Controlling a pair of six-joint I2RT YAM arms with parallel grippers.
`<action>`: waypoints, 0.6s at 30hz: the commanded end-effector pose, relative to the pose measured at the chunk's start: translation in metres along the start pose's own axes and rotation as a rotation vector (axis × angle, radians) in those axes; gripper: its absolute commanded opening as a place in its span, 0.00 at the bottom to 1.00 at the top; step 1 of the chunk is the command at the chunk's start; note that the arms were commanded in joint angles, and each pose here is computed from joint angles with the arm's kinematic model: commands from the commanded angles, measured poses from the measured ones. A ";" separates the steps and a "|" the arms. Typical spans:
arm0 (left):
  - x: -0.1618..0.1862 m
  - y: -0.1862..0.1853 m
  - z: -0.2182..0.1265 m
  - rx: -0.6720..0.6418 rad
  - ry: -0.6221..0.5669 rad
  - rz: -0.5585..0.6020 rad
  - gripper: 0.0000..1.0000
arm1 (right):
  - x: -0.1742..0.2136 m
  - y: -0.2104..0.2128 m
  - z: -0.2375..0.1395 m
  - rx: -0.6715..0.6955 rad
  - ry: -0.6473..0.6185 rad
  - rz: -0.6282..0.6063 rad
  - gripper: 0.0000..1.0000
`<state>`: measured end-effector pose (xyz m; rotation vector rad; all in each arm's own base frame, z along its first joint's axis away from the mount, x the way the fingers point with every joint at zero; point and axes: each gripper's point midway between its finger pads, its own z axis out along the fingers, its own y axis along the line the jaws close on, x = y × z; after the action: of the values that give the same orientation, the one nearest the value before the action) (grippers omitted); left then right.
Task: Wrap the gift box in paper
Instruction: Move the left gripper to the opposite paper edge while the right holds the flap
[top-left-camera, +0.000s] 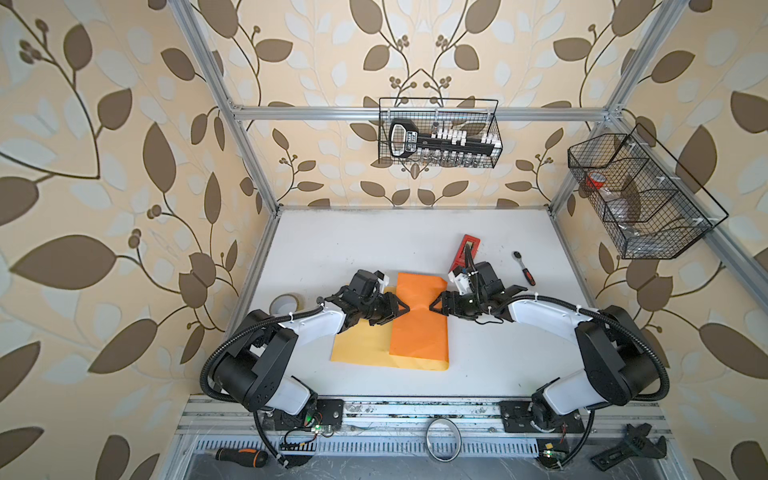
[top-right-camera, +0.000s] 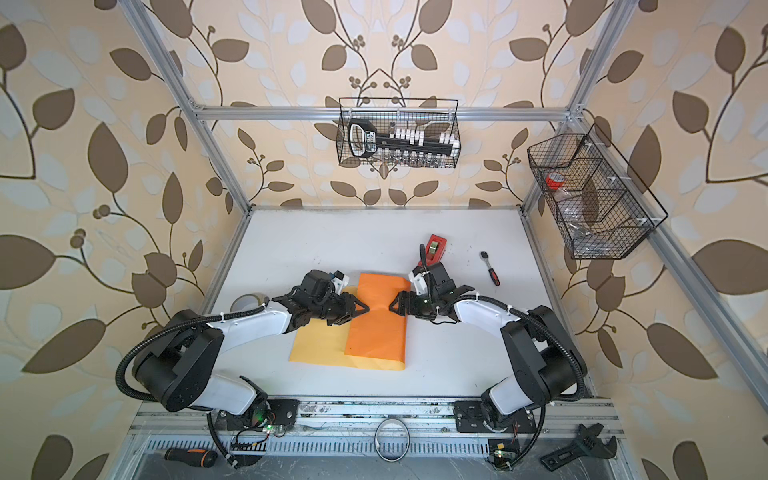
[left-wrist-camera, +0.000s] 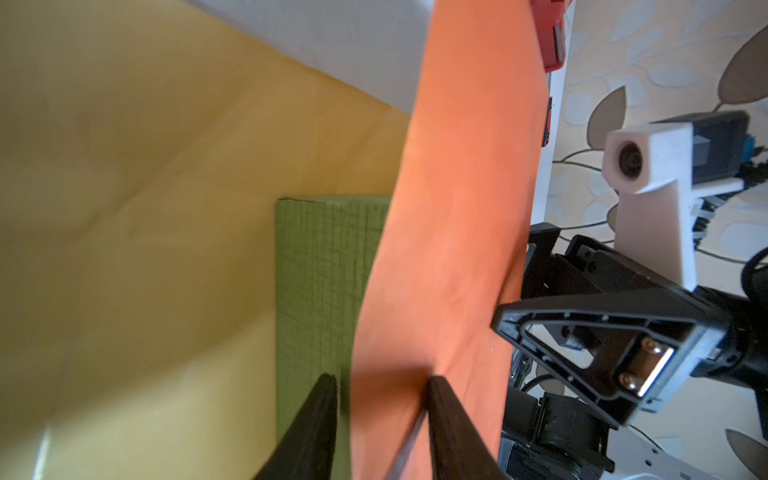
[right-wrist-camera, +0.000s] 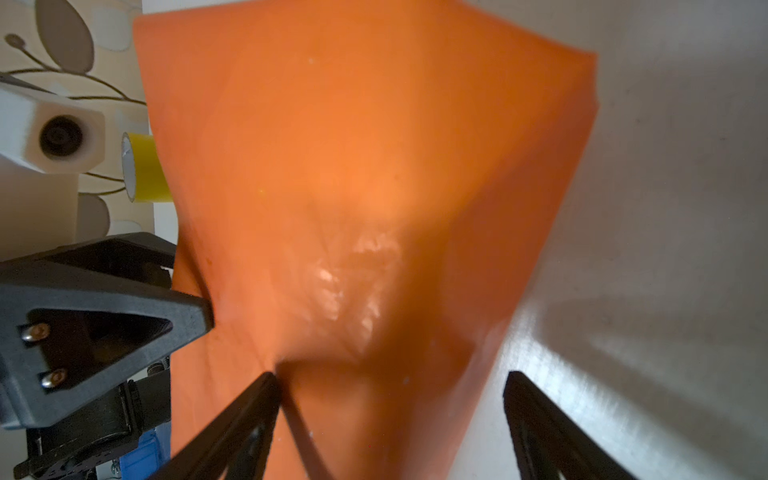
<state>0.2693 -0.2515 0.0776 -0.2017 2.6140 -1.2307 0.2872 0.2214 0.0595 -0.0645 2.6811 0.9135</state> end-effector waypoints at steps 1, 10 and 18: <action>0.015 0.033 -0.003 -0.156 0.034 -0.038 0.44 | 0.034 -0.037 0.006 0.124 0.087 0.025 0.85; -0.010 0.012 -0.035 -0.149 -0.061 0.003 0.57 | 0.052 -0.055 0.009 0.173 0.127 0.026 0.86; -0.024 0.040 -0.086 -0.253 -0.178 -0.017 0.68 | 0.051 -0.055 0.009 0.174 0.127 0.015 0.86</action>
<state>0.2713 -0.1802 0.0976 -0.3516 2.6138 -0.9545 0.2869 0.2198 0.0568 -0.0987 2.6420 0.9180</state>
